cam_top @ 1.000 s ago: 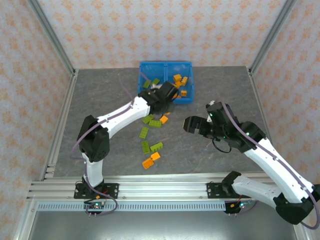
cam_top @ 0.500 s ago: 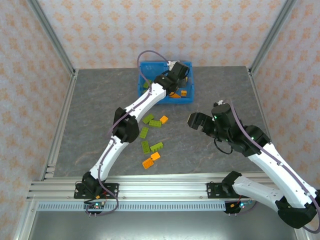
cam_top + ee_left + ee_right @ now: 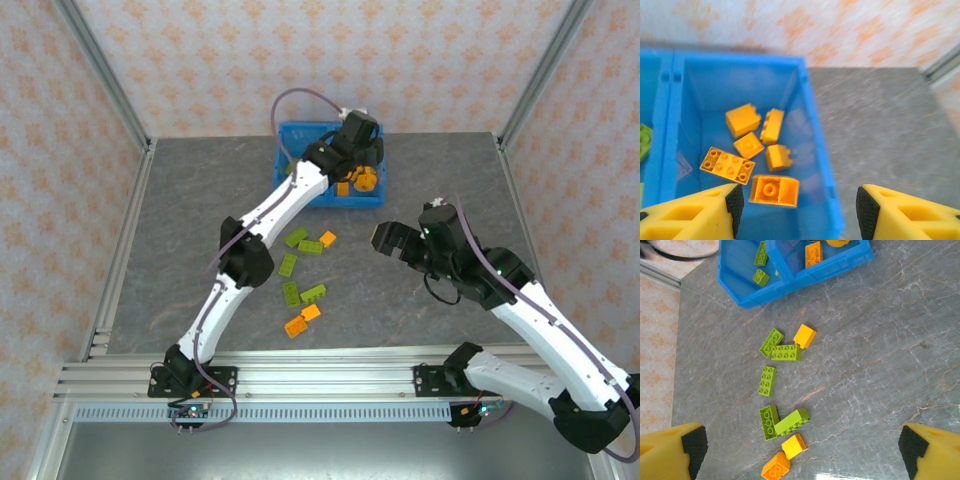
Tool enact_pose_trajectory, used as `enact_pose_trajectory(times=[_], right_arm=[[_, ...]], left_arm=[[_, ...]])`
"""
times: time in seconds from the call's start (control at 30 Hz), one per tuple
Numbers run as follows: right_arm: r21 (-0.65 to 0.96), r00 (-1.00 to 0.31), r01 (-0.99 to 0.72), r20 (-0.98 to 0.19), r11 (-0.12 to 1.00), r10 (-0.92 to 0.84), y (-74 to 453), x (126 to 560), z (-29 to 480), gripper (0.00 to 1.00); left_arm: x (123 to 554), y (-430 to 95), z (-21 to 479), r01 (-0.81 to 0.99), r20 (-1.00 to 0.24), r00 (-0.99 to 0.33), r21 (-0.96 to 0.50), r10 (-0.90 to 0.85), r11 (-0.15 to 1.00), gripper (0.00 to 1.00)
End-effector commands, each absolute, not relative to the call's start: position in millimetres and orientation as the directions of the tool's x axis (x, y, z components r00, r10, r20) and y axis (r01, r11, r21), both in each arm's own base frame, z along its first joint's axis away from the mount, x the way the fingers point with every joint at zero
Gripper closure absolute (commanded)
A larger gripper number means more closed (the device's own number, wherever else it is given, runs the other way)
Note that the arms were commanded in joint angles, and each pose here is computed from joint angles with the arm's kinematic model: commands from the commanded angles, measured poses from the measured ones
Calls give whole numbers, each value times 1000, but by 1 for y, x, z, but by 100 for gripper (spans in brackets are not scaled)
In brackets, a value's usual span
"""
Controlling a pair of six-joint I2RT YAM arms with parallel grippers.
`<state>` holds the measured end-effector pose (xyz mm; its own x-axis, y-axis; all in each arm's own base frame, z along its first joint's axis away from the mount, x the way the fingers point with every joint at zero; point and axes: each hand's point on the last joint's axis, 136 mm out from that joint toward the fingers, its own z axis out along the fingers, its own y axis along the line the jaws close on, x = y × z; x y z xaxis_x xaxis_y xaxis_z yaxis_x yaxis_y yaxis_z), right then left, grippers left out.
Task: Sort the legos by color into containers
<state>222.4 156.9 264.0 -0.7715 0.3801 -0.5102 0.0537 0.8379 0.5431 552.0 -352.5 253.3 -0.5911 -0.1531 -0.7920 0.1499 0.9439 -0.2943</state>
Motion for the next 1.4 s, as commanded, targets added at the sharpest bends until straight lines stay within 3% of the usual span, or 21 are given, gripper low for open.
enact_pose_trajectory(times=[0.0, 0.2, 0.27, 0.4, 0.5, 0.67, 0.83, 1.2, 1.3, 1.37], right_arm=[[542, -758, 71, -516, 837, 399, 157, 228, 263, 1], [447, -800, 164, -461, 879, 384, 164, 244, 236, 2], [421, -813, 208, -428, 883, 395, 172, 254, 226, 3], [326, -846, 320, -324, 889, 424, 197, 284, 191, 4], [272, -875, 335, -265, 902, 405, 223, 306, 166, 6], [230, -887, 364, -211, 902, 411, 257, 340, 123, 7], [165, -891, 400, -162, 901, 425, 274, 356, 80, 10], [32, -903, 392, -180, 919, 391, 287, 374, 30, 29], [0, -905, 395, -173, 919, 389, 286, 369, 18, 40], [-13, -905, 401, -161, 916, 394, 284, 362, 11, 52]], left_arm=[[496, -330, 379, 269, -868, -477, -296, -140, 916, 36], [389, -284, 427, 514, -944, -325, -121, 61, 849, 33], [350, -266, 419, 590, -951, -260, -20, 167, 807, 25], [278, -231, 374, 718, -902, -120, 210, 414, 664, 0], [230, -207, 330, 787, -835, -53, 303, 548, 537, 0], [176, -178, 271, 835, -783, 21, 355, 622, 419, 0], [161, -164, 253, 810, -829, 25, 345, 559, 475, 0], [150, -158, 237, 821, -801, 65, 382, 595, 424, 0], [152, -159, 239, 815, -805, 75, 389, 588, 429, 0], [152, -160, 239, 815, -809, 75, 387, 583, 431, 0]])
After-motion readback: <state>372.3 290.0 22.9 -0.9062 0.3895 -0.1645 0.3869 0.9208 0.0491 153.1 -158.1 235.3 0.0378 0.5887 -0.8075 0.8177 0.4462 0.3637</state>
